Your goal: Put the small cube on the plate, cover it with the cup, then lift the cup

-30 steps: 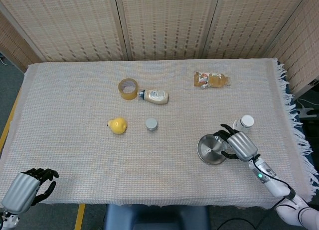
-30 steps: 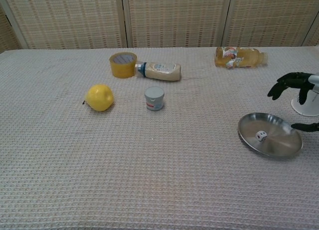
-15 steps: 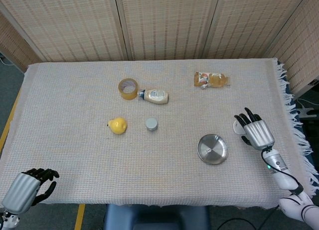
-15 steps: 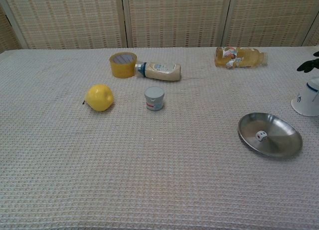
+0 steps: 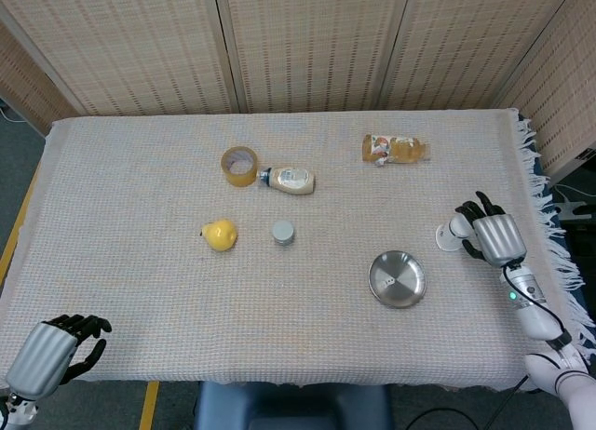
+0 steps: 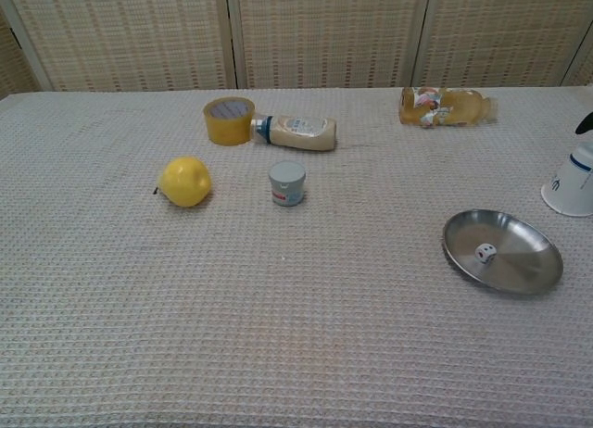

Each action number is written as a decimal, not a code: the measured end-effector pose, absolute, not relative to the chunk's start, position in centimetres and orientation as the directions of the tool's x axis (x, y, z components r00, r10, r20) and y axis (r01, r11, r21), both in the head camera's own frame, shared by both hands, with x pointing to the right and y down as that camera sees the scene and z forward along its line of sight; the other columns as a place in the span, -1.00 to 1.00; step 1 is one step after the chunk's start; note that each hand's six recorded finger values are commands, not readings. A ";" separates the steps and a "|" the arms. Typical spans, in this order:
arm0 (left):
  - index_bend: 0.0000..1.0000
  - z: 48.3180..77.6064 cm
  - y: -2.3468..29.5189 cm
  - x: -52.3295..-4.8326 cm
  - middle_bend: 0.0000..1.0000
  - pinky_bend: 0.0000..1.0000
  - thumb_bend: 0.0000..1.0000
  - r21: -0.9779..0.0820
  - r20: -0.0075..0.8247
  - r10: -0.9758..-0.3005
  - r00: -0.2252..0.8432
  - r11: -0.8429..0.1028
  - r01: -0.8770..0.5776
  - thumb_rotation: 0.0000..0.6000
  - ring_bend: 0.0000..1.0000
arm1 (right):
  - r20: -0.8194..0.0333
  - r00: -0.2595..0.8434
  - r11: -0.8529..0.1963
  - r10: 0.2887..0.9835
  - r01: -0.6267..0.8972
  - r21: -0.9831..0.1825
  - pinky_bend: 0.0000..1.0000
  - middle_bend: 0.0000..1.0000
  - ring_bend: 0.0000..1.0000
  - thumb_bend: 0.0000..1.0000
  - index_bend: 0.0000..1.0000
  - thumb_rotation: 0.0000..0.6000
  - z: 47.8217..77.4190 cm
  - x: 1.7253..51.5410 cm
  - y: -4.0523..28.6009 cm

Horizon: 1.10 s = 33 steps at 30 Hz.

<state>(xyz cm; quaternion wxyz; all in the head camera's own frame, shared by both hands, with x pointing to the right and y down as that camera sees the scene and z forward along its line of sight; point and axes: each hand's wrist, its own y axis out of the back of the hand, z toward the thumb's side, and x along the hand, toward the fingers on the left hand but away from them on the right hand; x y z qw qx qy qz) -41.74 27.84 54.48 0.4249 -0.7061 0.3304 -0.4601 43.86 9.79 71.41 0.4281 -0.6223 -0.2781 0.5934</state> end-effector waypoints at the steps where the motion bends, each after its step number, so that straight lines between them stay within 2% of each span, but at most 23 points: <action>1: -0.05 54.5 27.8 -41.7 0.13 0.38 -0.14 -0.904 0.369 -0.857 0.359 -0.421 -0.075 1.00 0.19 | -0.504 0.139 -0.483 0.852 -0.161 -0.861 -0.38 -0.63 -0.94 -0.52 -0.50 1.00 71.6 43.9 9.8; 7: -0.05 54.4 27.9 -41.8 0.13 0.38 -0.14 -0.904 0.369 -0.858 0.358 -0.420 -0.075 1.00 0.18 | -0.521 0.132 -0.503 0.843 -0.146 -0.852 -0.32 -0.63 -0.92 -0.52 -0.47 1.00 72.6 43.7 10.0; 12: -0.05 54.4 27.8 -41.8 0.13 0.38 -0.14 -0.904 0.368 -0.858 0.357 -0.420 -0.077 1.00 0.18 | -0.519 0.141 -0.503 0.843 -0.134 -0.854 -0.15 -0.50 -0.75 -0.52 -0.34 1.00 73.0 43.3 10.2; 13: -0.05 54.4 27.8 -41.8 0.13 0.38 -0.14 -0.905 0.367 -0.859 0.357 -0.419 -0.077 1.00 0.18 | -0.514 0.144 -0.499 0.845 -0.132 -0.857 -0.10 -0.45 -0.69 -0.52 -0.29 1.00 72.9 43.2 10.2; 17: -0.05 54.4 27.8 -41.8 0.13 0.38 -0.14 -0.905 0.365 -0.859 0.358 -0.418 -0.078 1.00 0.18 | -0.480 0.161 -0.464 0.863 -0.124 -0.877 0.28 -0.06 -0.29 -0.51 0.12 1.00 72.5 42.8 10.1; 20: -0.05 54.3 27.9 -41.8 0.13 0.38 -0.14 -0.905 0.365 -0.859 0.359 -0.417 -0.079 1.00 0.18 | -0.437 0.172 -0.422 0.883 -0.118 -0.899 0.43 0.08 -0.13 -0.50 0.28 1.00 71.9 42.6 9.9; 28: -0.05 54.3 27.9 -41.7 0.13 0.38 -0.14 -0.905 0.366 -0.859 0.359 -0.418 -0.078 1.00 0.19 | -0.353 0.236 -0.355 0.905 -0.036 -0.934 0.46 0.11 -0.11 -0.50 0.32 1.00 70.6 40.8 10.1; 33: -0.05 54.3 27.9 -41.7 0.13 0.38 -0.14 -0.905 0.365 -0.859 0.359 -0.418 -0.079 1.00 0.19 | -0.337 0.314 -0.378 0.888 0.079 -0.923 0.46 0.11 -0.11 -0.50 0.32 1.00 70.3 38.2 11.2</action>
